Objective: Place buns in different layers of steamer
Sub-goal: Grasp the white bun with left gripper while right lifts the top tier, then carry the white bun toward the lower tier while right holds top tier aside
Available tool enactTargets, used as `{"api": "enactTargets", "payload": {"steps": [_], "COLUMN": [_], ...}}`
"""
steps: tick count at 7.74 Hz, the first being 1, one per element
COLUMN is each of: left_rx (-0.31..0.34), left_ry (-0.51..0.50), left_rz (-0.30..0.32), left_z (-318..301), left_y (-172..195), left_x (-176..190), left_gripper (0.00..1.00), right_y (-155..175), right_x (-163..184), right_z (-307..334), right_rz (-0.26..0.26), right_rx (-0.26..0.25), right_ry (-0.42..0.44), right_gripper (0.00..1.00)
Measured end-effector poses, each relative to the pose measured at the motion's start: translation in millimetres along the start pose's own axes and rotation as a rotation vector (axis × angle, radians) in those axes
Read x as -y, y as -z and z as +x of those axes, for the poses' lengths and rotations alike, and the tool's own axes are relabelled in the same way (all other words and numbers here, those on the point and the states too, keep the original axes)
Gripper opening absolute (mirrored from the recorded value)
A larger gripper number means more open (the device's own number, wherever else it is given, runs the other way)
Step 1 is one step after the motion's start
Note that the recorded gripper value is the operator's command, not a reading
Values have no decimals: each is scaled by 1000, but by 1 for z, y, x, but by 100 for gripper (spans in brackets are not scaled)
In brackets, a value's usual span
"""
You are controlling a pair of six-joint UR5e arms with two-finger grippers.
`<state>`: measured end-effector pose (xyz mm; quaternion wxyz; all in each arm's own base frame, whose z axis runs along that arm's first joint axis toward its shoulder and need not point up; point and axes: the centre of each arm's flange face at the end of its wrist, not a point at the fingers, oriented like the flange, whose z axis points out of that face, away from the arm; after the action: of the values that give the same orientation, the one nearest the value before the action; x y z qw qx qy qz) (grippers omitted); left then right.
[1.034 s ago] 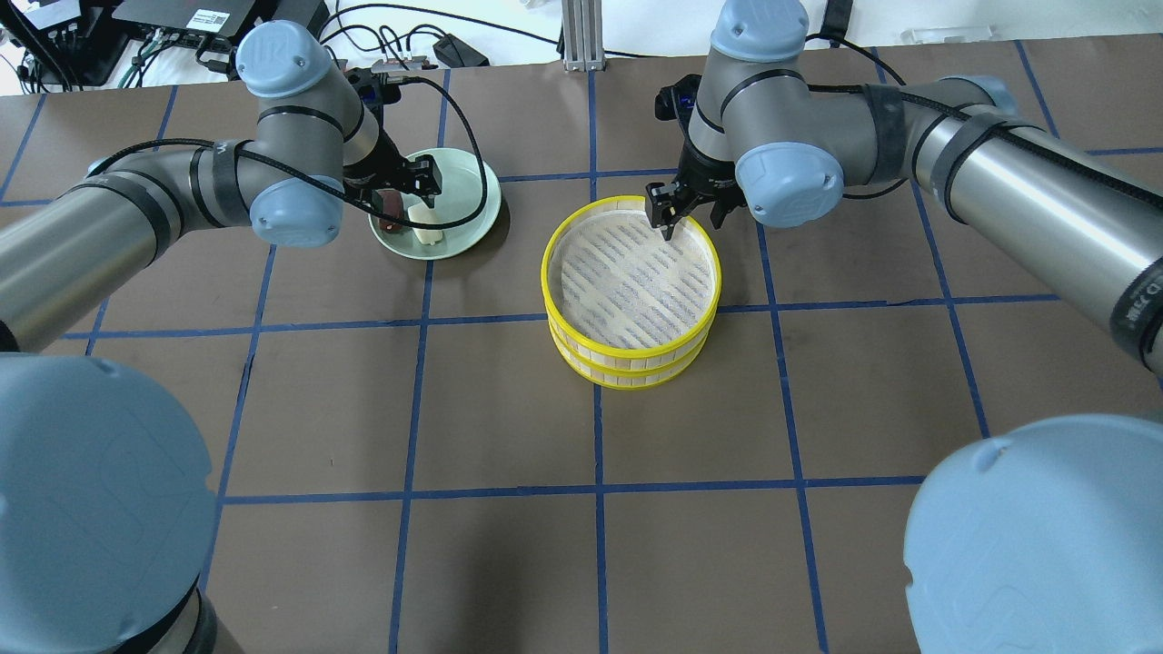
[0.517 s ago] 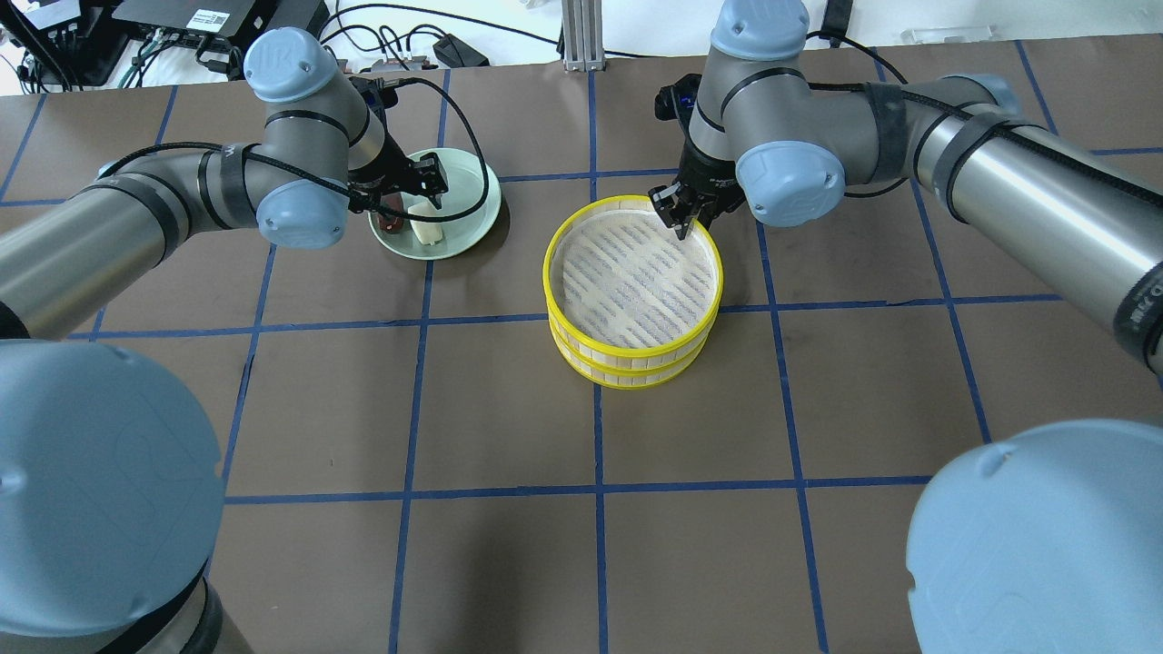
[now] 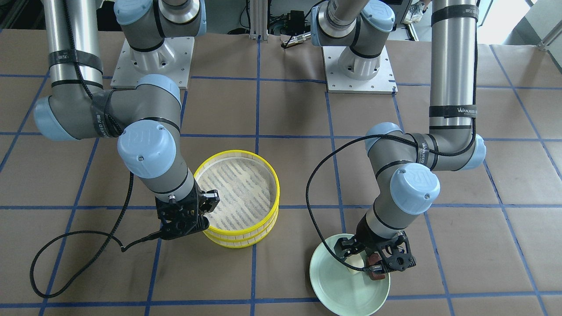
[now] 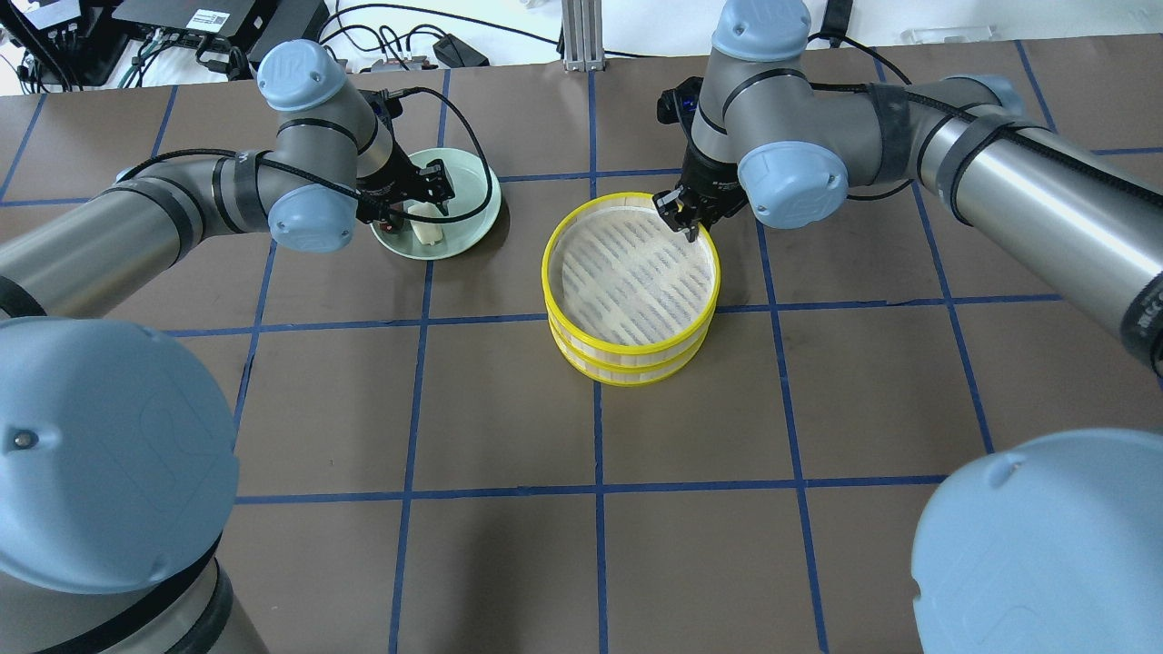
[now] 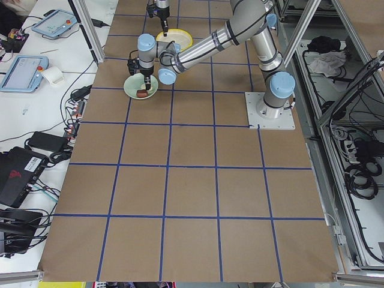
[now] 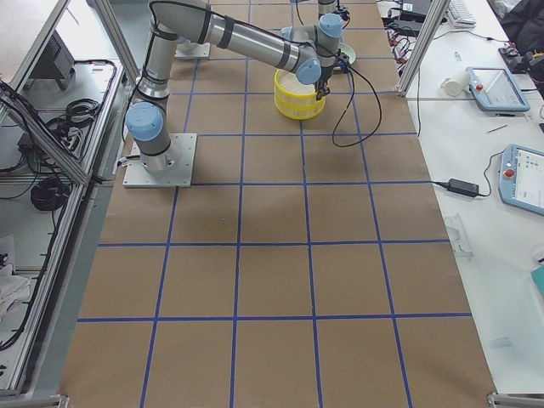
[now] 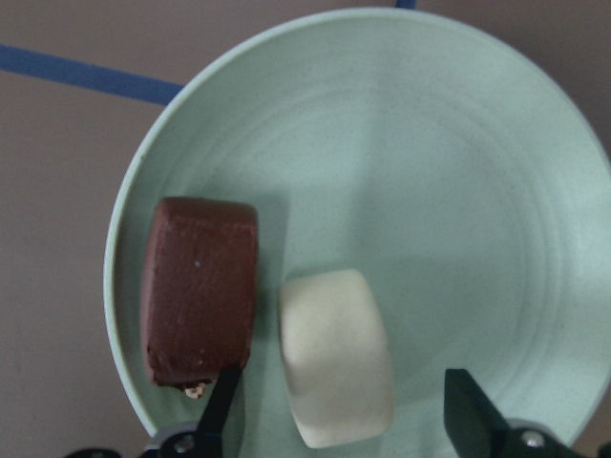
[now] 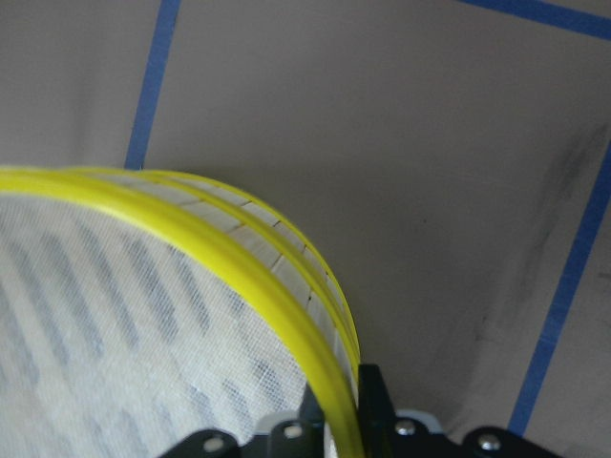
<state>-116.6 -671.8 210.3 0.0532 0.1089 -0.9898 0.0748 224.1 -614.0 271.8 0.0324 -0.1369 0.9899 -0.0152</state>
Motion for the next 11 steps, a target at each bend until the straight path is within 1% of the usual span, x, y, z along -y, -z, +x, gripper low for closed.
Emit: {"api": "enactTargets", "payload": {"steps": [3,4,5,6,8,10,11], "left_rx": [3,4,4,5,5,4,4], "left_ry": [39,48,54,64,74,66,65], "left_rz": [-13,-19,-22,-25,-28,-27,-26], "left_z": [-1,-1,-1,-1,-1,-1,-1], "left_y": [-5,-7,-8,-10,-11,-11,-11], "left_x": [-1,-1,-1,-2,-2,-2,-1], "left_gripper": [79,83,84,81,22,0,0], "right_y": [9,15,24,38,75,121,143], "right_x": [-7,-10,-15,-20,-33,-54,-68], "right_z": [-1,-2,-3,-4,12,67,98], "right_rz": [-21,-30,-39,-48,-49,-37,-32], "right_rx": [1,3,3,3,-18,-31,-38], "right_ry": [-2,-2,-3,-2,11,-42,-49], "right_gripper": [3,2,2,2,2,0,0]}}
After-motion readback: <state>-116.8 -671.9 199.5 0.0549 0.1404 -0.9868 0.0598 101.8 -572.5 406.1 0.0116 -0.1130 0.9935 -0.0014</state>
